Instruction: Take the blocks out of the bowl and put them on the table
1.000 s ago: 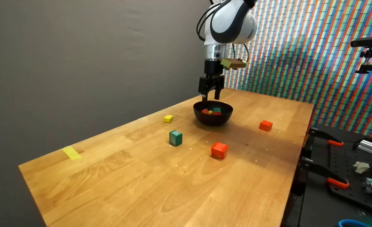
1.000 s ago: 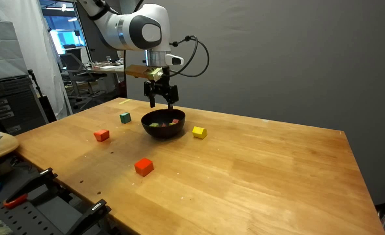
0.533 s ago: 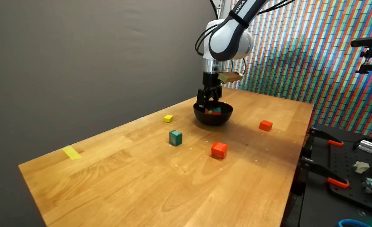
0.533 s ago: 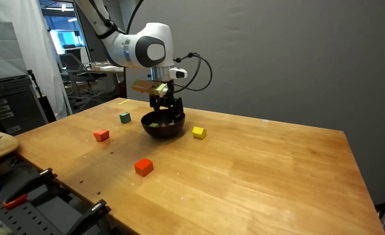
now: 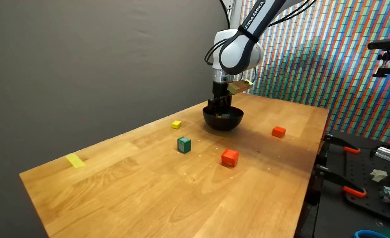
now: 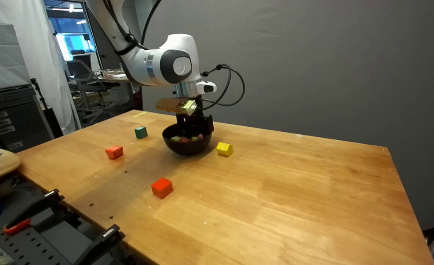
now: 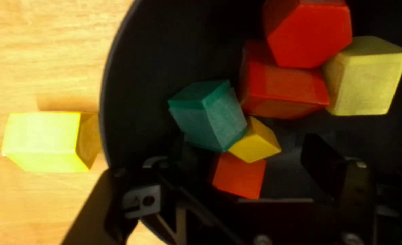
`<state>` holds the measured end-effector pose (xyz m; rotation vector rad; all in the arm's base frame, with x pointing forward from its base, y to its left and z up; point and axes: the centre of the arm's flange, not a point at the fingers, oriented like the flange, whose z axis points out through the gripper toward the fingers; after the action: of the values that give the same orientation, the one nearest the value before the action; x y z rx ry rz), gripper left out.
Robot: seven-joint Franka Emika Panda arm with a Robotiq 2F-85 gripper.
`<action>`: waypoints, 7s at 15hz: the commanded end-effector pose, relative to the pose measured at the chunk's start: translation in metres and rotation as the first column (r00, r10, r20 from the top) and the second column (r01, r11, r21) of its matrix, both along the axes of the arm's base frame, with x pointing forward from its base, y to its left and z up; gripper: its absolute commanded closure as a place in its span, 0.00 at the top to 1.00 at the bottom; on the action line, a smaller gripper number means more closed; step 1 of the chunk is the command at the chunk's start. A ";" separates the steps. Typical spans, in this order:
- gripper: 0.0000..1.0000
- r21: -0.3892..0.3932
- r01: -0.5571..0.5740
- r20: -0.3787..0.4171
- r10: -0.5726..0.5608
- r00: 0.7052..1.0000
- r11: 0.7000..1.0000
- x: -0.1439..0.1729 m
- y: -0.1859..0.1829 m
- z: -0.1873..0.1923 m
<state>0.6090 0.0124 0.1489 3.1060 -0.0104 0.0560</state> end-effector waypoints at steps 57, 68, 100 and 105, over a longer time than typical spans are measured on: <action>1.00 0.138 0.220 0.185 -0.244 0.952 0.966 -0.049 0.011 0.096; 0.74 0.059 0.269 0.141 -0.275 0.951 0.961 -0.010 0.007 0.020; 0.77 0.159 0.824 -0.132 -0.815 0.564 0.545 -0.171 -0.165 0.043; 1.00 0.222 0.728 0.031 -0.751 0.660 0.649 -0.147 -0.118 0.104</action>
<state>0.4513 -0.1380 0.2084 2.9241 -1.4940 0.0371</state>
